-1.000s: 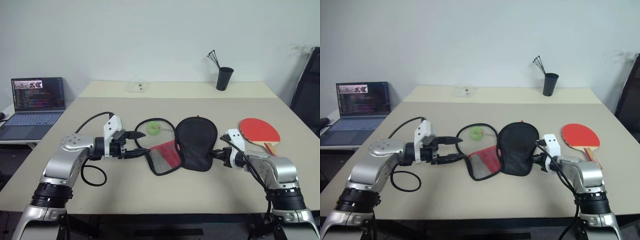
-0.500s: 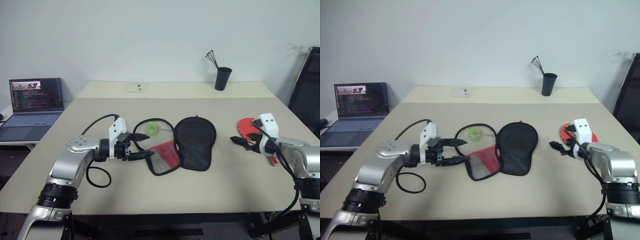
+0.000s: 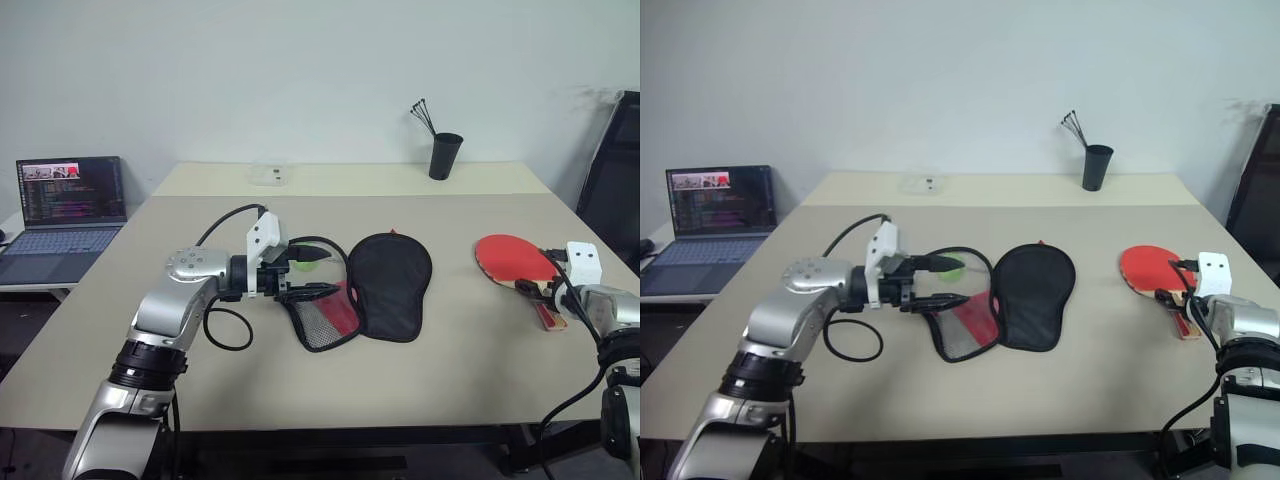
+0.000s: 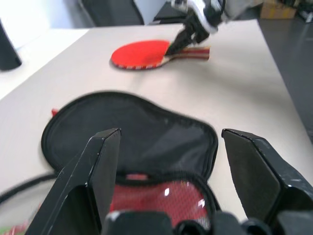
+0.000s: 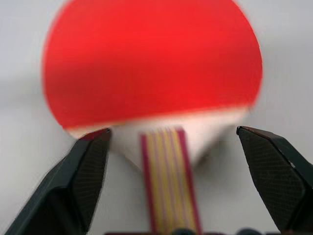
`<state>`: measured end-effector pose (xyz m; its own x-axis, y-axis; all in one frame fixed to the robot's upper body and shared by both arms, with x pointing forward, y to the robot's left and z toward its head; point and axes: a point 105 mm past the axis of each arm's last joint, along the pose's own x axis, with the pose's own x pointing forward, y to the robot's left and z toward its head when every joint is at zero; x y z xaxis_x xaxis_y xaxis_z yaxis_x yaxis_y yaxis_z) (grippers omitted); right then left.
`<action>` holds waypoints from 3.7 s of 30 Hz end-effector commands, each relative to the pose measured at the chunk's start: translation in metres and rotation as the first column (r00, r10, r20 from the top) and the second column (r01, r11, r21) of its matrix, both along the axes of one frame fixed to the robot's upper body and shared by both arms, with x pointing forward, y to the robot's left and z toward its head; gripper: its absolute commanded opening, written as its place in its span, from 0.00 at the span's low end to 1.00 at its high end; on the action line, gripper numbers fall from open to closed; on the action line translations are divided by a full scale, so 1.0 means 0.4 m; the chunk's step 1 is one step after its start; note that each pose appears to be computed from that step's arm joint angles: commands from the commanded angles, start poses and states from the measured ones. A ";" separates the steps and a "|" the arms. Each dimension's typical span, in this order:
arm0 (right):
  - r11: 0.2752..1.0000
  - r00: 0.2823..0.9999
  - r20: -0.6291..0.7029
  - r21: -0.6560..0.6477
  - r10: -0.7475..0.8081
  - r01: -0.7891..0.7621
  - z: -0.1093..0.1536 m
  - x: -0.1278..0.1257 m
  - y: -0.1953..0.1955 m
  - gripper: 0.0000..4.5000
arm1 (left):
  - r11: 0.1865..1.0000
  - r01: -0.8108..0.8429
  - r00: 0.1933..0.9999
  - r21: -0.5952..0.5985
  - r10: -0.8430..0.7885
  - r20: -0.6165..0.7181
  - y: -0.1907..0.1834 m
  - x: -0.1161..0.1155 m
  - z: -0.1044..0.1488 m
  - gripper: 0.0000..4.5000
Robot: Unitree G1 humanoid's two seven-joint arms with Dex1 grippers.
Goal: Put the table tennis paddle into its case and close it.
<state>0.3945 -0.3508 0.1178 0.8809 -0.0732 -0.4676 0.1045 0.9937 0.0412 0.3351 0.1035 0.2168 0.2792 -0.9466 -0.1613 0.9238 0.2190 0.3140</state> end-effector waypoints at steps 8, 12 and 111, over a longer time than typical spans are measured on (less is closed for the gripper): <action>0.998 0.997 -0.024 -0.016 0.067 -0.067 -0.021 -0.012 -0.005 0.99 | 0.998 0.055 0.996 -0.020 -0.053 0.070 -0.036 0.006 0.048 0.80; 0.993 0.993 -0.041 -0.016 0.112 -0.113 -0.031 -0.014 0.012 0.99 | 0.998 0.058 0.996 -0.020 -0.056 0.070 -0.036 0.006 0.046 0.80; 0.733 0.699 0.363 0.059 0.616 -0.677 0.219 -0.166 0.696 0.99 | 0.914 -0.397 0.916 0.087 0.400 -0.022 0.240 -0.005 -0.100 0.80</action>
